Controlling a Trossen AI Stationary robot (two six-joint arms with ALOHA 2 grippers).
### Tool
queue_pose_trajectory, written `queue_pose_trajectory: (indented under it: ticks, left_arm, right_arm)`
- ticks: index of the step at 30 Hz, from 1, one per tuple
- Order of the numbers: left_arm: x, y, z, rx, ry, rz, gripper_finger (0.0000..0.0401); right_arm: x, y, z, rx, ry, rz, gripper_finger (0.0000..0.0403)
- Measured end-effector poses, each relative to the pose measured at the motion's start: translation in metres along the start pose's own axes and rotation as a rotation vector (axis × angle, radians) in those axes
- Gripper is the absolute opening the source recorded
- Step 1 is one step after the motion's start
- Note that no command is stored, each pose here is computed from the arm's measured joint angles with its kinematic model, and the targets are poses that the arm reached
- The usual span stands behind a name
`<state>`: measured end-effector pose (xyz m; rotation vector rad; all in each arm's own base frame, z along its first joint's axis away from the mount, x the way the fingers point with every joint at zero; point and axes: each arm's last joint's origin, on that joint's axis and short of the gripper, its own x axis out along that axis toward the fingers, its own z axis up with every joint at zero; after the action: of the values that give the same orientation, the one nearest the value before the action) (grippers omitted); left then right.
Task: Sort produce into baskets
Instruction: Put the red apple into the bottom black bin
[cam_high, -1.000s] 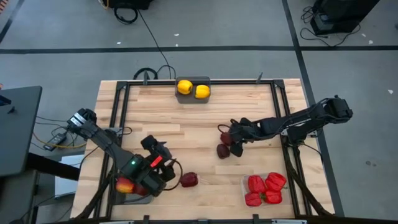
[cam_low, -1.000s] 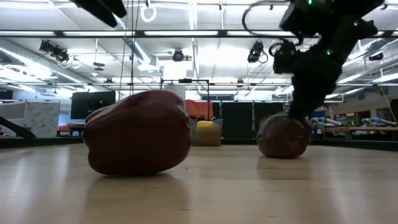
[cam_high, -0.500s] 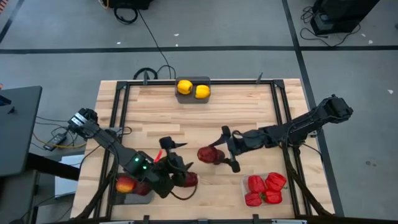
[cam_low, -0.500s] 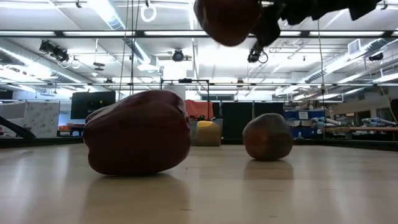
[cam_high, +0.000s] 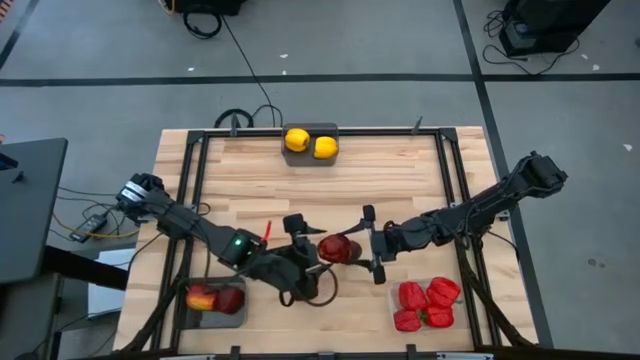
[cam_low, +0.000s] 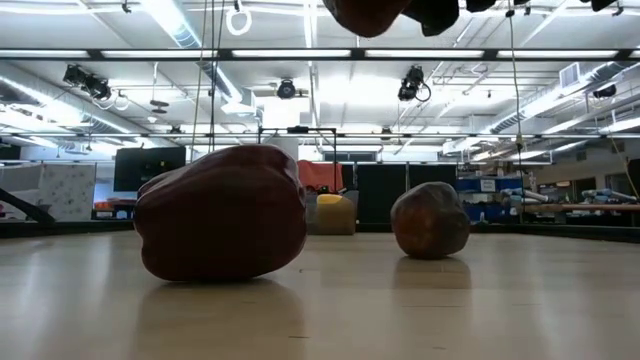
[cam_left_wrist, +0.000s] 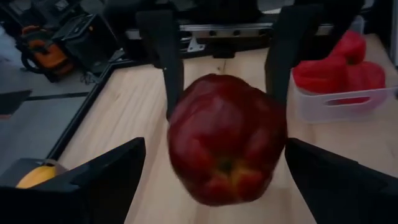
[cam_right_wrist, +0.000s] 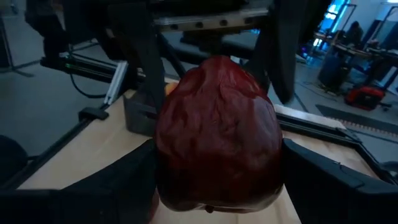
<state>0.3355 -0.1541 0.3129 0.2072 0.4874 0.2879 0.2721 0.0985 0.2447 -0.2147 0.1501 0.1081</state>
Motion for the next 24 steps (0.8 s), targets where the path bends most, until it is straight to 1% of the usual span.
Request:
queue_pose_trajectory:
  ticks: [5,7,9,12,13,16,18,22,24]
  left_arm:
    - [0.007,0.000,-0.001,-0.006,0.000,0.013,0.0389]
    - [0.007,0.000,-0.001,-0.004,-0.005,0.025,0.0372]
    - [0.007,0.000,0.000,0.006,-0.007,0.026,0.0335]
    - [0.007,0.000,-0.001,0.011,-0.004,0.028,0.0260]
    - [0.007,0.000,-0.001,0.011,-0.002,0.023,0.0242]
    - [0.008,0.001,-0.002,0.013,0.006,0.027,0.0240]
    - [0.004,0.003,-0.002,0.040,0.032,0.033,0.0240]
    - [-0.017,0.009,0.005,0.078,0.128,0.094,0.0240]
    - [-0.029,0.014,0.011,0.050,0.169,0.108,0.0240]
  right_arm:
    - [-0.001,0.002,0.000,-0.001,0.004,-0.012,0.0312]
    - [-0.001,0.003,0.001,0.000,0.001,-0.019,0.0312]
    - [-0.001,0.003,0.001,0.007,0.002,-0.034,0.0315]
    - [-0.001,0.003,0.000,0.002,0.005,-0.026,0.0328]
    - [-0.001,0.004,0.000,0.002,0.005,-0.017,0.0334]
    - [-0.001,0.004,0.000,0.025,0.006,-0.017,0.0353]
    - [-0.001,0.004,0.000,0.063,0.006,-0.023,0.0362]
    - [-0.002,0.005,-0.004,0.164,0.051,-0.054,0.0371]
    - [-0.002,0.005,-0.008,0.198,0.095,-0.082,0.0372]
